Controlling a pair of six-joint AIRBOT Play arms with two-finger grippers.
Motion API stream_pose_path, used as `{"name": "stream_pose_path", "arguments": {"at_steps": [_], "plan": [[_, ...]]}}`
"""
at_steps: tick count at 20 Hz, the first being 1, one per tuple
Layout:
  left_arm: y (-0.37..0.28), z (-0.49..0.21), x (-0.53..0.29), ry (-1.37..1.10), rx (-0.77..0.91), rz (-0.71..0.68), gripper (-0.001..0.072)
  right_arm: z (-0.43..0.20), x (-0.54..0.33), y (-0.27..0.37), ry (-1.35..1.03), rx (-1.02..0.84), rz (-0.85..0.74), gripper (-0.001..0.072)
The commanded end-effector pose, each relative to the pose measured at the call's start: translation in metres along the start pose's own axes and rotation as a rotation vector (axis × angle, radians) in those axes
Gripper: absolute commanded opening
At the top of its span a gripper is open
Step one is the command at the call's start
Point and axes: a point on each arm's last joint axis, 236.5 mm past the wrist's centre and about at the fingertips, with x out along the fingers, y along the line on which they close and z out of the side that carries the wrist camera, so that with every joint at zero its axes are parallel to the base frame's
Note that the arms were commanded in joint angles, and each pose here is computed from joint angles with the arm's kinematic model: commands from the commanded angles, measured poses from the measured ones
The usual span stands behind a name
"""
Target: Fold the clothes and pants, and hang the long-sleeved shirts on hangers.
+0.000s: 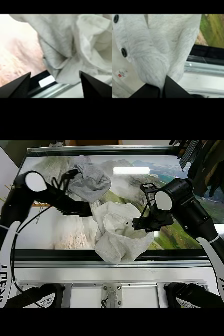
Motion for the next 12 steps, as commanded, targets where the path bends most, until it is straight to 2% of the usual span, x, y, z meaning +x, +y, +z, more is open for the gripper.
{"name": "stream_pose_path", "arguments": {"at_steps": [1,7,9,12], "plan": [[0.082,0.010,-0.032,-0.093,-0.069,0.227,0.0652,0.000,0.000,0.000,0.001,-0.001,0.000,0.0017],[0.209,0.027,-0.059,-0.200,-0.179,0.522,0.0651,0.000,0.000,0.000,0.001,-0.001,0.000,0.0018],[0.249,0.027,-0.049,-0.175,-0.196,0.592,0.0613,0.000,0.000,0.000,0.001,-0.001,0.000,0.0017],[0.301,0.021,-0.018,-0.081,-0.170,0.695,0.0613,0.000,0.000,0.000,0.001,-0.001,0.000,0.0017]]}}
